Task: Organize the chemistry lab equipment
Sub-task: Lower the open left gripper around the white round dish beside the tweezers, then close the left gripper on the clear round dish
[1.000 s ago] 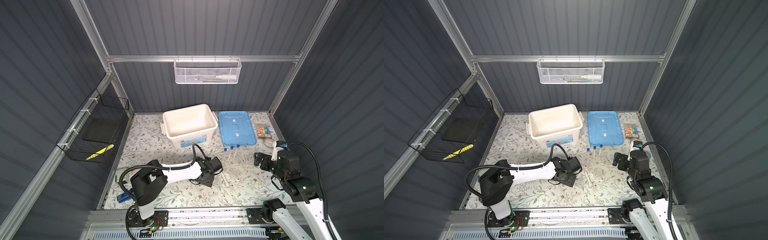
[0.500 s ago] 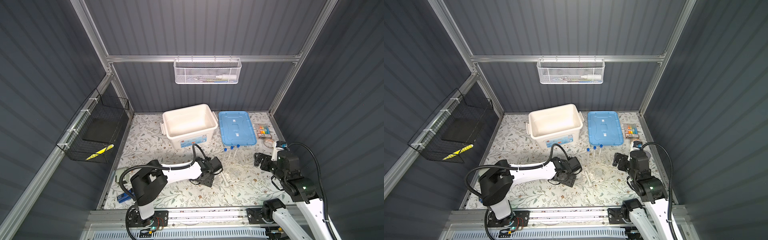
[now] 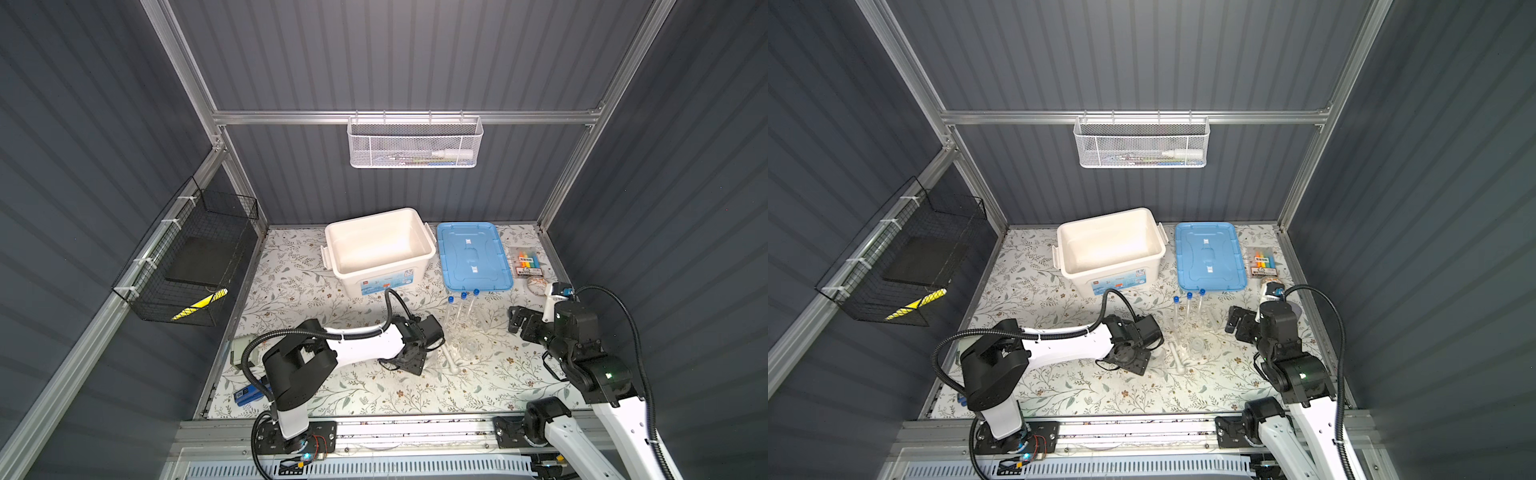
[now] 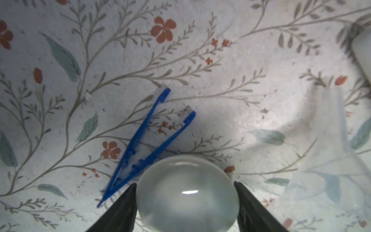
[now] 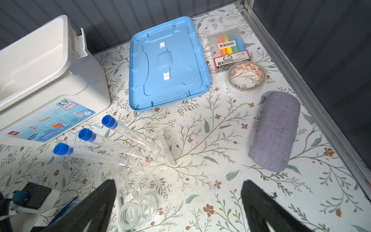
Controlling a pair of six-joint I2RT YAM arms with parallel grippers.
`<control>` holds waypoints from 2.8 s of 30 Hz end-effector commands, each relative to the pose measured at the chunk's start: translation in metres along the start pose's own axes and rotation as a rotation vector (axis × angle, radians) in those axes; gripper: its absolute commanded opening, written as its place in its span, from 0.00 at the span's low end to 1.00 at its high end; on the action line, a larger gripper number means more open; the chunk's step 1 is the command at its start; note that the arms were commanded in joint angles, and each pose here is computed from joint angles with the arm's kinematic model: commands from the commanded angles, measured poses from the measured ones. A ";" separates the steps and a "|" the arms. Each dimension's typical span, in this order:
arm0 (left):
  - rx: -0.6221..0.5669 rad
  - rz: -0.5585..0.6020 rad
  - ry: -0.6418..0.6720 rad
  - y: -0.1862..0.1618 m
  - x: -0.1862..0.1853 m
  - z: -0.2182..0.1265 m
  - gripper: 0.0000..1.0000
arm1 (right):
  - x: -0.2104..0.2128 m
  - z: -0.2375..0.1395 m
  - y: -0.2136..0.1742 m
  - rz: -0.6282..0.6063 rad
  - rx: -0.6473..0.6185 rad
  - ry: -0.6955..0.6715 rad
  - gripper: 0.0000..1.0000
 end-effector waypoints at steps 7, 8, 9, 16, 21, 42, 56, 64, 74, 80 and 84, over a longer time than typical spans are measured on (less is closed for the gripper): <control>0.021 0.002 0.028 -0.003 0.005 0.005 0.73 | -0.002 0.002 -0.002 -0.002 0.010 -0.010 0.99; 0.017 0.000 0.028 -0.002 0.006 0.004 0.73 | -0.002 0.002 -0.002 -0.005 0.012 -0.011 0.99; 0.017 0.001 0.029 -0.002 0.005 0.004 0.73 | -0.002 0.002 -0.002 -0.004 0.013 -0.012 0.99; 0.003 -0.005 0.029 0.001 0.005 0.002 0.77 | -0.002 0.002 -0.004 -0.008 0.015 -0.015 0.99; -0.001 -0.011 0.024 0.003 0.003 0.001 0.78 | -0.003 0.003 -0.004 -0.008 0.017 -0.017 0.99; -0.029 -0.011 -0.003 0.011 -0.002 -0.007 0.63 | -0.001 0.003 -0.002 -0.013 0.010 -0.008 0.99; -0.013 -0.018 0.003 0.008 -0.001 -0.002 0.72 | -0.002 0.005 -0.004 -0.013 0.015 -0.016 0.99; 0.002 -0.022 -0.009 0.009 -0.005 0.003 0.74 | -0.003 0.005 -0.004 -0.017 0.016 -0.018 0.99; -0.012 -0.026 -0.018 0.010 -0.005 0.003 0.74 | -0.003 0.005 -0.004 -0.016 0.017 -0.018 0.99; -0.005 -0.029 -0.023 0.010 -0.007 0.005 0.66 | -0.003 0.004 -0.004 -0.019 0.016 -0.019 0.99; -0.009 -0.031 -0.019 0.010 -0.006 0.002 0.64 | -0.003 0.004 -0.004 -0.020 0.016 -0.019 0.99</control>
Point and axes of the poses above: each gripper's point midway between its finger pads, its own z axis out along the fingers, its own x axis along the line the jaws close on, y = z × x, the point moved 8 cm from there along -z, back along the fingers, and after that the axes turned 3 degrees about z, right-handed, at the moved point
